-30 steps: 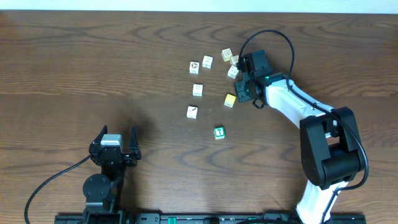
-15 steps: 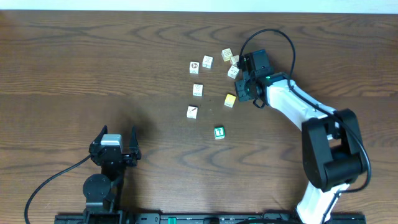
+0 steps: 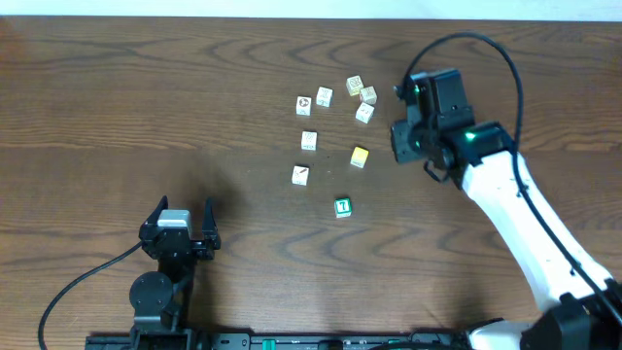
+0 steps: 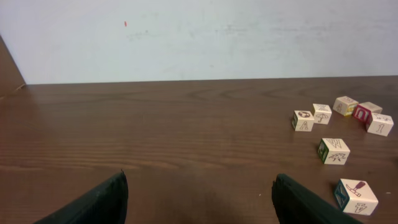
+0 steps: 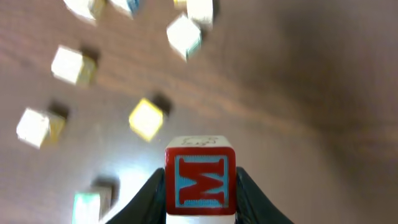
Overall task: Lift 4 blocks
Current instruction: 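Lift the red M block and carry it right of the green 7 block, then release the red M block and move the right gripper to the yellow W block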
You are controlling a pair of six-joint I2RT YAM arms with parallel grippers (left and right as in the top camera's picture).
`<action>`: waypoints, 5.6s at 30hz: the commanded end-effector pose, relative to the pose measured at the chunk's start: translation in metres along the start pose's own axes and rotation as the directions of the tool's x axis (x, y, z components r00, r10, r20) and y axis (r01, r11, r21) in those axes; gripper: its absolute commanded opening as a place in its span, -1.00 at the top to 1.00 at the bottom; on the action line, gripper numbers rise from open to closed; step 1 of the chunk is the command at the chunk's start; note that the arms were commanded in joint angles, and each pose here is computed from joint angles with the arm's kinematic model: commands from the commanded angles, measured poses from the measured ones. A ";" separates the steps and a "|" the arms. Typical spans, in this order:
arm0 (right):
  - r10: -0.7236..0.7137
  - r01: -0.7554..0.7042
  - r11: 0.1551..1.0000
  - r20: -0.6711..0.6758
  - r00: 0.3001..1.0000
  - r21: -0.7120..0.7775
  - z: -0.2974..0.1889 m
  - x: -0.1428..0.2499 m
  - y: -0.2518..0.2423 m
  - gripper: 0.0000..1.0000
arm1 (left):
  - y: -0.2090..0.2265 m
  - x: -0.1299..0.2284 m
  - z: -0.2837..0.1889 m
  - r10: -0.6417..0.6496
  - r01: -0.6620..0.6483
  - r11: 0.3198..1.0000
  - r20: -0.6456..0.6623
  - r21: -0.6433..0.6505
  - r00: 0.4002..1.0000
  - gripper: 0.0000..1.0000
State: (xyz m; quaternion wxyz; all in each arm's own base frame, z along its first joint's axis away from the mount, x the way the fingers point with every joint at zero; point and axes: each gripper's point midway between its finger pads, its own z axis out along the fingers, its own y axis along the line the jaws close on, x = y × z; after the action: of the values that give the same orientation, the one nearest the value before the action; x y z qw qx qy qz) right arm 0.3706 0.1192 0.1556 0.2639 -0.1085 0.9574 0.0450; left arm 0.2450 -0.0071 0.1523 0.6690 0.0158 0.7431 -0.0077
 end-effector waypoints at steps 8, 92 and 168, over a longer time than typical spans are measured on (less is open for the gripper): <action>0.145 -0.133 0.989 -0.256 0.956 0.064 -0.012 0.071 -0.004 0.72 | 0.001 0.015 0.001 -0.007 0.007 1.000 -0.048 -0.007 0.999 -0.49; 0.378 -0.378 0.926 -0.029 0.925 0.014 0.057 0.060 0.054 -0.44 | 0.001 0.015 0.001 -0.007 0.007 1.000 -0.048 -0.007 0.999 -0.49; 0.196 -0.198 0.980 0.077 0.978 0.032 0.133 0.039 0.057 -0.04 | 0.002 0.015 0.001 -0.007 0.007 1.000 -0.048 -0.007 0.999 -0.49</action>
State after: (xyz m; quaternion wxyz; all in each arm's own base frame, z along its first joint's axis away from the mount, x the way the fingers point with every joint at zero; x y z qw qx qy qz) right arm 0.3870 0.1822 0.0188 0.2828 0.0279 0.9562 0.0708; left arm 0.2450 -0.0071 0.1523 0.6690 0.0158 0.7431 -0.0077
